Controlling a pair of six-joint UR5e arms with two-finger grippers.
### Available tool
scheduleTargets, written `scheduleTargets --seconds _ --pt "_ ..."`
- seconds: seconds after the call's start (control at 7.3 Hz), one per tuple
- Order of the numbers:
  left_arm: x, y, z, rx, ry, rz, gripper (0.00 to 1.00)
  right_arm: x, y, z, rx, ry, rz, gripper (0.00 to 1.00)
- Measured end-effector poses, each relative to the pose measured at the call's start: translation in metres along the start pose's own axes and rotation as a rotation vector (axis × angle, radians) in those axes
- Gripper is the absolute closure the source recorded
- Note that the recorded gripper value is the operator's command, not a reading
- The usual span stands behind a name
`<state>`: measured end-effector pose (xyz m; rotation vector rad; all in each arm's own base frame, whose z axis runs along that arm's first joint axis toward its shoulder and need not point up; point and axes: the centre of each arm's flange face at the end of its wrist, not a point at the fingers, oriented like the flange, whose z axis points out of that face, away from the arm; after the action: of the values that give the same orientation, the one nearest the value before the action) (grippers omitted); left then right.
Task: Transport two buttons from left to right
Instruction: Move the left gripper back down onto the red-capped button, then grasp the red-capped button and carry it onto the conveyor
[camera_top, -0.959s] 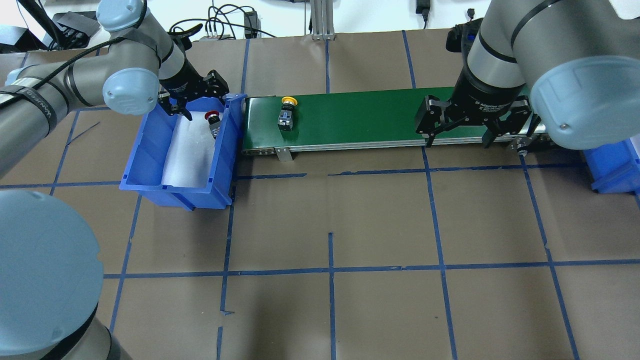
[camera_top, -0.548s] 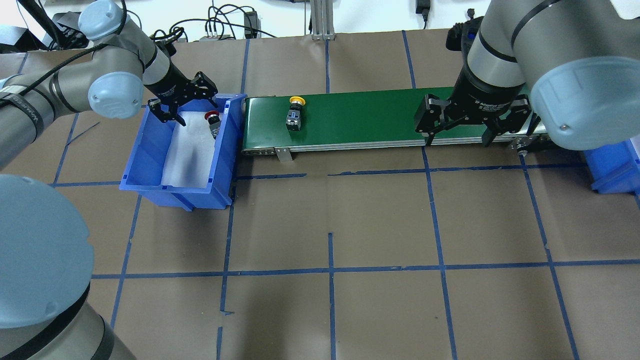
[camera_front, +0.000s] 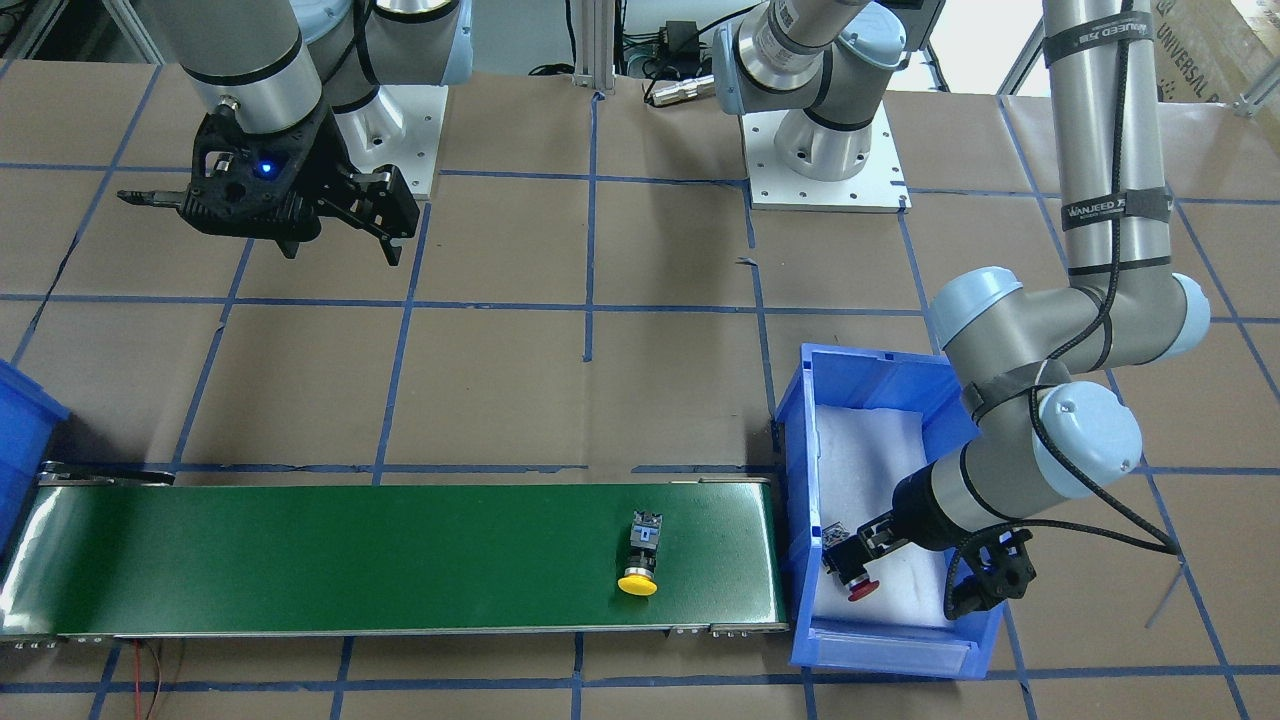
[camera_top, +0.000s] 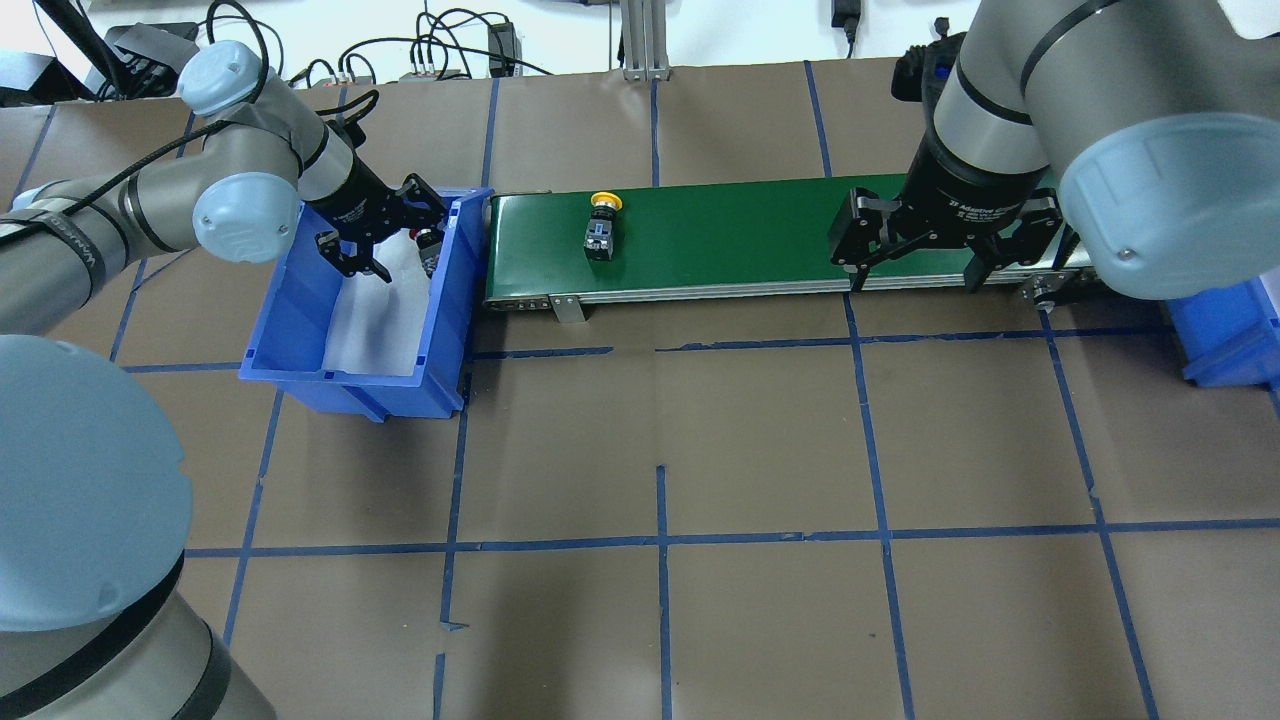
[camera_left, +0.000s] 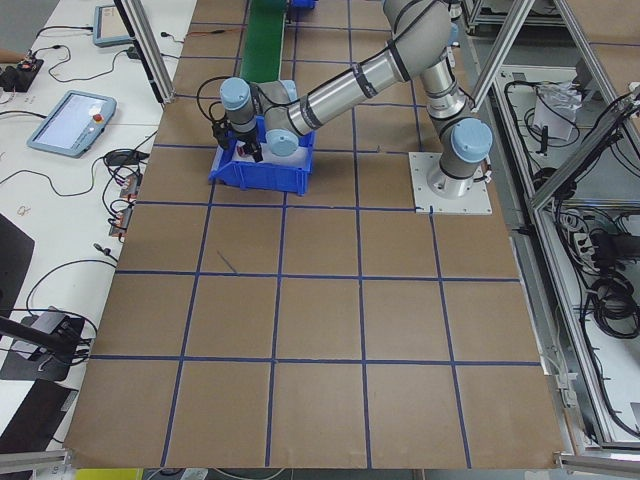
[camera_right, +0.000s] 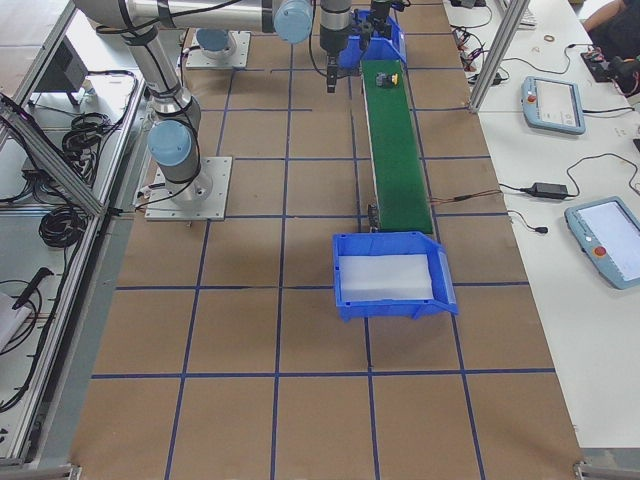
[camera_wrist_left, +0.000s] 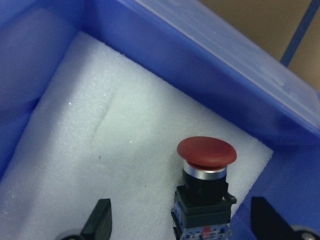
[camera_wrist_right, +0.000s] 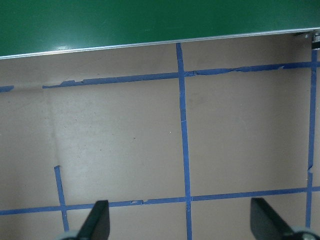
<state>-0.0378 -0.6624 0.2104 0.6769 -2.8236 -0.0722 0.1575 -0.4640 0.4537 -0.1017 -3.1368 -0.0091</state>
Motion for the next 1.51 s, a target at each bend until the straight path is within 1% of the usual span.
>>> scheduleTargets --seconds 0.14,0.27,0.41,0.55,0.68,0.82,0.96,1.1,1.23,1.37,1.51 --pt "0.0 0.002 0.003 -0.004 0.012 0.0 0.31 0.0 0.0 0.001 -0.002 -0.001 0.0 0.0" --pt "0.0 0.002 0.005 -0.005 0.017 0.0 0.57 0.0 -0.001 0.002 -0.003 -0.002 0.0 0.0" --pt "0.0 0.003 0.006 -0.006 0.019 0.002 0.67 0.0 -0.001 0.002 -0.002 -0.002 0.0 0.0" --pt "0.0 0.002 0.008 -0.002 0.022 0.006 0.74 0.0 -0.001 0.001 -0.002 -0.002 0.001 0.0" --pt "0.0 0.0 0.01 0.007 0.026 0.011 0.79 0.0 -0.001 0.001 -0.002 -0.001 0.0 0.0" --pt "0.0 -0.002 0.009 0.019 0.026 0.032 0.79 0.0 -0.001 0.001 -0.001 -0.001 0.001 0.0" --pt "0.001 -0.004 0.002 0.036 0.025 0.076 0.79 0.0 -0.001 0.0 0.0 -0.001 0.001 0.0" --pt "0.002 -0.004 -0.016 0.065 0.026 0.118 0.79 0.0 -0.001 0.0 0.0 -0.001 0.001 0.0" --pt "0.003 0.0 -0.043 0.093 0.027 0.135 0.79 0.0 -0.001 0.0 0.001 -0.001 0.0 0.0" --pt "0.001 0.007 -0.07 0.113 0.003 0.138 0.79 0.0 -0.001 0.0 0.001 -0.002 0.0 0.0" --pt "0.004 0.017 -0.093 0.131 -0.038 0.145 0.78 0.0 -0.001 0.0 0.001 -0.002 0.001 0.0"
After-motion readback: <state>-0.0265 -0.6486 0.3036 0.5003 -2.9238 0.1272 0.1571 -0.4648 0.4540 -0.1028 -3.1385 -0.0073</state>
